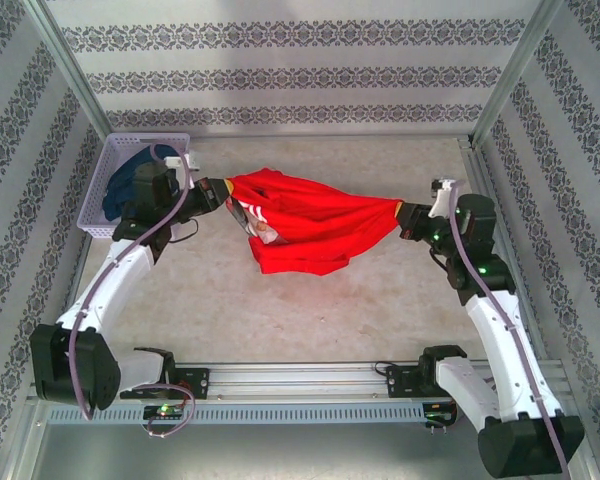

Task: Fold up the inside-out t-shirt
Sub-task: Turn the T-shirt inside out at the center of the table.

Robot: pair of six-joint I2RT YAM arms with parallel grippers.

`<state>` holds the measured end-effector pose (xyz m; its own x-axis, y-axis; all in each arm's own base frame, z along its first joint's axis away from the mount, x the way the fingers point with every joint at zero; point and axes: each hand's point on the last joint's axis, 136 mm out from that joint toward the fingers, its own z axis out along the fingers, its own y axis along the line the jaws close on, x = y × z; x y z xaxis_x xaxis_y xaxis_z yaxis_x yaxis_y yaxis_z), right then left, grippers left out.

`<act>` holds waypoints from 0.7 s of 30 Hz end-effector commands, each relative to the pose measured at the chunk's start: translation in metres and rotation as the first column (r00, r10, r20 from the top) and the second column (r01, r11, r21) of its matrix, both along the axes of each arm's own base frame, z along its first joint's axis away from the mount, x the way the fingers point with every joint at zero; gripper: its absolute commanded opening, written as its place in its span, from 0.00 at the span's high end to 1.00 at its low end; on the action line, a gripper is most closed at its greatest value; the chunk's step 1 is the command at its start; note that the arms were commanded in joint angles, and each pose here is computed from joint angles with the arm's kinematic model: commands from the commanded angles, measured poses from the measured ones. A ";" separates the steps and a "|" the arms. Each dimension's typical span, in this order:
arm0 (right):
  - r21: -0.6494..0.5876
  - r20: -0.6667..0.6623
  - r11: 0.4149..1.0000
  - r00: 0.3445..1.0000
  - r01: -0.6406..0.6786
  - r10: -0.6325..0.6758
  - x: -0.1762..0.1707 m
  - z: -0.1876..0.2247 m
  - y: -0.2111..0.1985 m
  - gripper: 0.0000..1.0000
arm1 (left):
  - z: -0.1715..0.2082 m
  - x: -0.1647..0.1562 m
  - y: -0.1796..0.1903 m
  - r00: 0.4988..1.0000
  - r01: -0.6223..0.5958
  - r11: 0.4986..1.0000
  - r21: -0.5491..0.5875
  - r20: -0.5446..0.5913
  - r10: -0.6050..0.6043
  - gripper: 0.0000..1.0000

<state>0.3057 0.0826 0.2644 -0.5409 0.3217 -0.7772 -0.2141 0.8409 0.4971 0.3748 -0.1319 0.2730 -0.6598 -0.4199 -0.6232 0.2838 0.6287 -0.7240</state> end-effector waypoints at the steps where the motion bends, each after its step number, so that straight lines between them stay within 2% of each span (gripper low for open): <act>1: -0.083 -0.131 0.995 0.989 0.061 -0.072 0.001 -0.051 -0.009 1.00 | 0.021 -0.005 -0.012 0.994 0.106 0.979 -0.173 0.017 -0.104 1.00; 5: -0.265 -0.228 0.964 0.971 0.014 -0.077 -0.001 -0.099 0.008 0.95 | 0.031 -0.011 -0.021 0.986 0.167 0.954 -0.248 0.065 -0.156 1.00; 8: -0.348 -0.283 0.934 0.959 -0.087 -0.017 -0.007 -0.120 0.028 0.81 | 0.031 -0.015 -0.029 0.980 0.196 0.952 -0.233 0.070 -0.185 1.00; 10: -0.380 -0.247 0.913 0.967 -0.149 0.055 -0.008 -0.112 0.043 0.71 | 0.026 -0.018 -0.034 0.977 0.212 0.954 -0.211 0.060 -0.204 1.00; 13: -0.431 -0.100 0.869 0.970 -0.241 0.220 -0.011 -0.082 0.079 0.58 | 0.023 -0.024 -0.039 0.972 0.234 0.954 -0.189 0.057 -0.228 1.00; 16: -0.446 0.029 0.806 0.894 -0.389 0.447 -0.023 -0.058 0.133 0.47 | 0.022 -0.028 -0.041 0.969 0.246 0.952 -0.180 0.057 -0.239 1.00; 18: -0.435 0.062 0.759 0.825 -0.484 0.561 -0.027 -0.053 0.168 0.45 | 0.021 -0.029 -0.043 0.967 0.254 0.951 -0.176 0.057 -0.248 1.00; 21: -0.411 0.068 0.713 0.761 -0.568 0.645 -0.018 -0.057 0.207 0.46 | 0.021 -0.030 -0.045 0.965 0.263 0.949 -0.173 0.059 -0.256 1.00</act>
<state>0.2763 0.2515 0.1868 -0.4808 -0.3258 -0.8141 -0.6935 0.7094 0.1257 0.3539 -0.1692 0.2705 -0.7739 -0.3862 -0.5019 0.3429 0.4109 -0.8448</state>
